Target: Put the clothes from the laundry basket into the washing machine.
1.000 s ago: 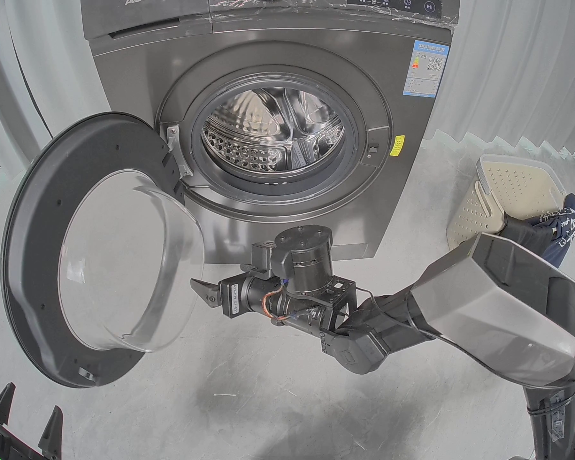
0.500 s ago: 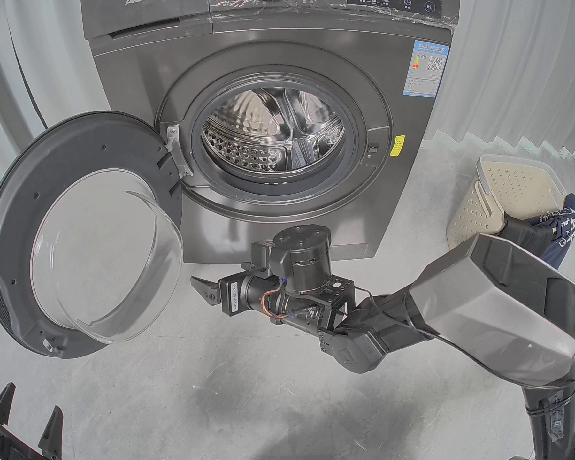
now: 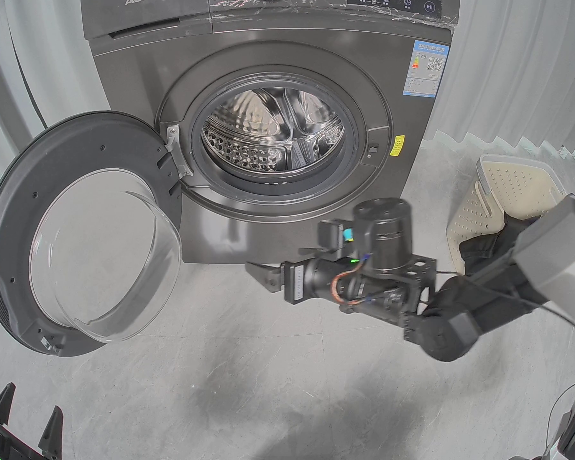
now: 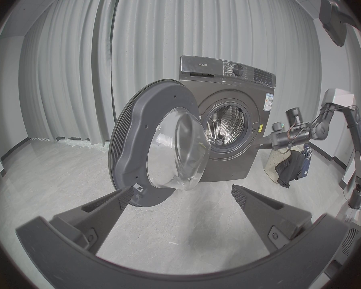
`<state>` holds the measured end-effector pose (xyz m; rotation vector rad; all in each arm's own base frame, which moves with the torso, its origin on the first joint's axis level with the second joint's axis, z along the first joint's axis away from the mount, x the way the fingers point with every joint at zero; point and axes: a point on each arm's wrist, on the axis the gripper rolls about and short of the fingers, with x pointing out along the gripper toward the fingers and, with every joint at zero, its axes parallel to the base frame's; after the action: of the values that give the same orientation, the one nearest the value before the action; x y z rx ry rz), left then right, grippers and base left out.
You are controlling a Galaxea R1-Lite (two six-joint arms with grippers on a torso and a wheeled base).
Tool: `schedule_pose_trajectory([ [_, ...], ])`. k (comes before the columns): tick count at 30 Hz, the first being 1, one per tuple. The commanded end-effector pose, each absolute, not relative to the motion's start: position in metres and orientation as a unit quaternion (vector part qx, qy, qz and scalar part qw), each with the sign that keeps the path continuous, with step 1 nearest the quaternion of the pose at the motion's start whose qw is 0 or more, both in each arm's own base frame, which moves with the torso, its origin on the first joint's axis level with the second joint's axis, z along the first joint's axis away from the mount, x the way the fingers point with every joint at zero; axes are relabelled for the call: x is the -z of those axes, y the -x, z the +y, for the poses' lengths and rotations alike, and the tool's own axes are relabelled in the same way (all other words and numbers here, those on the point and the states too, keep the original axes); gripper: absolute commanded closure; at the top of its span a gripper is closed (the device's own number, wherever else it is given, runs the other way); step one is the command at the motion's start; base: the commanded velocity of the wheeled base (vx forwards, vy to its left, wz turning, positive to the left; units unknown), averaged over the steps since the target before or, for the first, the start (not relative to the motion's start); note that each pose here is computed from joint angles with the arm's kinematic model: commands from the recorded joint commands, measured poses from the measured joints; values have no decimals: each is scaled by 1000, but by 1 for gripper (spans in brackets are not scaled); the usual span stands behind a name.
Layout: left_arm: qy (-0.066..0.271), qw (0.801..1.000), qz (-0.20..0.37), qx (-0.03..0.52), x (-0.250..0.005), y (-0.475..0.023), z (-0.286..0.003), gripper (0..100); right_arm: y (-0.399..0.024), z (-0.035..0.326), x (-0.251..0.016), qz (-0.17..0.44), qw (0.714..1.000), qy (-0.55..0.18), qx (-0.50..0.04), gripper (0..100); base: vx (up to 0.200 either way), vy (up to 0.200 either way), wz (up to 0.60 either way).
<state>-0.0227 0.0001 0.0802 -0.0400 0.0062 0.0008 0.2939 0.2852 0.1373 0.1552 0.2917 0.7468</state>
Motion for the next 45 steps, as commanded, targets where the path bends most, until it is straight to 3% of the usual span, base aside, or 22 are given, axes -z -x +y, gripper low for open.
schedule_pose_trajectory([
  [1, 19, 1000, 5, 0, -76, 22, 0, 0, -189, 111, -213, 57, 959, -89, -264, 0, 0, 0, 0],
  [7, 18, 1000, 5, 0, -76, 22, 0, 0, -118, 48, -207, 6, 977, -78, -196, 0, 0, 0, 0],
  [15, 19, 1000, 5, -1, -76, 23, 0, 0, -69, 12, -199, -43, 992, -65, -104, 0, 0, 0, 0],
  [24, 20, 1000, 5, -1, -76, 23, 0, 0, -12, 2, -157, -46, 997, -38, -53, 0, 0, 0, 0],
  [27, 21, 1000, 5, -1, -76, 23, 0, 0, 5, 4, -128, -59, 996, -15, -63, 0, 0, 0, 0],
  [34, 18, 1000, 5, -1, -76, 23, 0, 0, 20, 6, -88, -37, 994, 3, -105, 0, 0, 0, 0],
  [40, 19, 1000, 5, -1, -76, 23, 0, 0, 24, 5, -82, -30, 992, -1, -123, 0, 0, 0, 0],
  [42, 20, 1000, 5, -1, -76, 23, 0, 0, 24, 5, -82, -28, 994, -2, -108, 0, 0, 0, 0],
  [45, 21, 1000, 5, -1, -76, 23, 0, 0, 24, 0, -82, -25, 1000, -10, 1, 0, 0, 0, 0],
])
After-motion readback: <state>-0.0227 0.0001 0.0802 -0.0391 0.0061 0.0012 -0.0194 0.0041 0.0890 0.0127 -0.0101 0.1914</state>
